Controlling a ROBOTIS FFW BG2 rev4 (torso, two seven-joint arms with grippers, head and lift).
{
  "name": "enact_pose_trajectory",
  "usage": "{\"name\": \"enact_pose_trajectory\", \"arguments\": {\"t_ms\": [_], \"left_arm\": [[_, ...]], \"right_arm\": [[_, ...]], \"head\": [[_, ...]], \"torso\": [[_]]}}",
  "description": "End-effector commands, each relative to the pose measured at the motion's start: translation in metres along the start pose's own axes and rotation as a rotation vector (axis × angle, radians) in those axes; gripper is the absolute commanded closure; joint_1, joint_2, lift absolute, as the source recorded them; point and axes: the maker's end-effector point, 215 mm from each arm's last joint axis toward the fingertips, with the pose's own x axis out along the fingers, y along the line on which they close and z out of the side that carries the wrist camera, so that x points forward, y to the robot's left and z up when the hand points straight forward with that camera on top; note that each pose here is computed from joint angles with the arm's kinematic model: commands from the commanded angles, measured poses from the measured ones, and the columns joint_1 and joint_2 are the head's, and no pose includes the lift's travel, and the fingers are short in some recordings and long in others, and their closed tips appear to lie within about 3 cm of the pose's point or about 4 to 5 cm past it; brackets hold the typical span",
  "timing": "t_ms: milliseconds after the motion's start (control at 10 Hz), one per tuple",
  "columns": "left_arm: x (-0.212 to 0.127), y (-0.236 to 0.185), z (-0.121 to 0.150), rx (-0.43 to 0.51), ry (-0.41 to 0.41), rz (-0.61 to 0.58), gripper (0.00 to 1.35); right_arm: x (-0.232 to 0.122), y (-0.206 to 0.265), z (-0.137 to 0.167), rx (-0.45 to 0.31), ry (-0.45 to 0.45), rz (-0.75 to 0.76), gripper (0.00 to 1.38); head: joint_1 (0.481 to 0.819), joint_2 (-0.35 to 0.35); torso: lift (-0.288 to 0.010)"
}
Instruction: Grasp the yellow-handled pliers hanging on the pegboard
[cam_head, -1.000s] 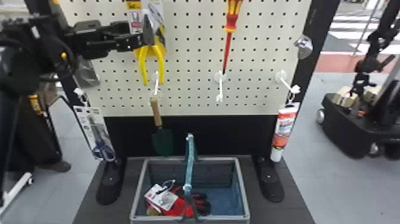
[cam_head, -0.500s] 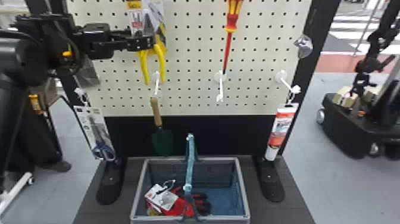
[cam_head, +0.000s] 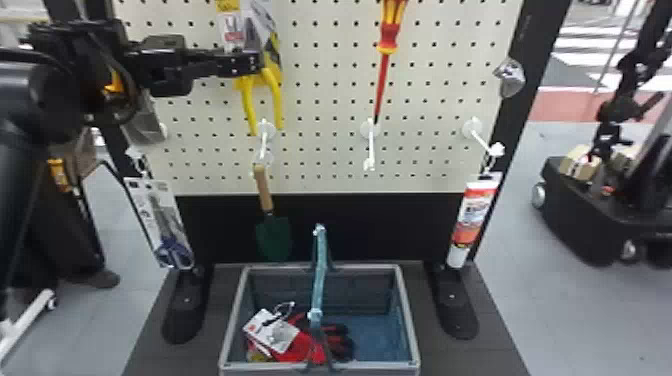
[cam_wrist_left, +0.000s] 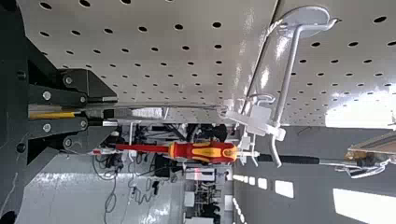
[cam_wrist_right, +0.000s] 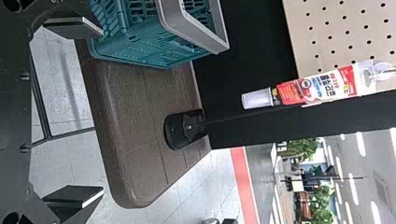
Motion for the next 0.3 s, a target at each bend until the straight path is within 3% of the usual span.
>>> {"name": "enact_pose_trajectory", "arguments": {"t_ms": [0,200], "left_arm": [[0.0004,-0.0009,-0.0033,-0.012,-0.007,-0.003,1.22],[0.0004,-0.0022,-0.0051,-0.021,-0.015,-0.007,1.22]], "right_arm": [[0.0000,0.0006,-0.0001,0.000,0.000,0.000,0.12],[0.0001,-0.0003,0.0002,0.000,0.000,-0.001,0.12]], "head": [[0.549,0.000],[0.549,0.000]], "torso": [[-0.100],[-0.100]]}}
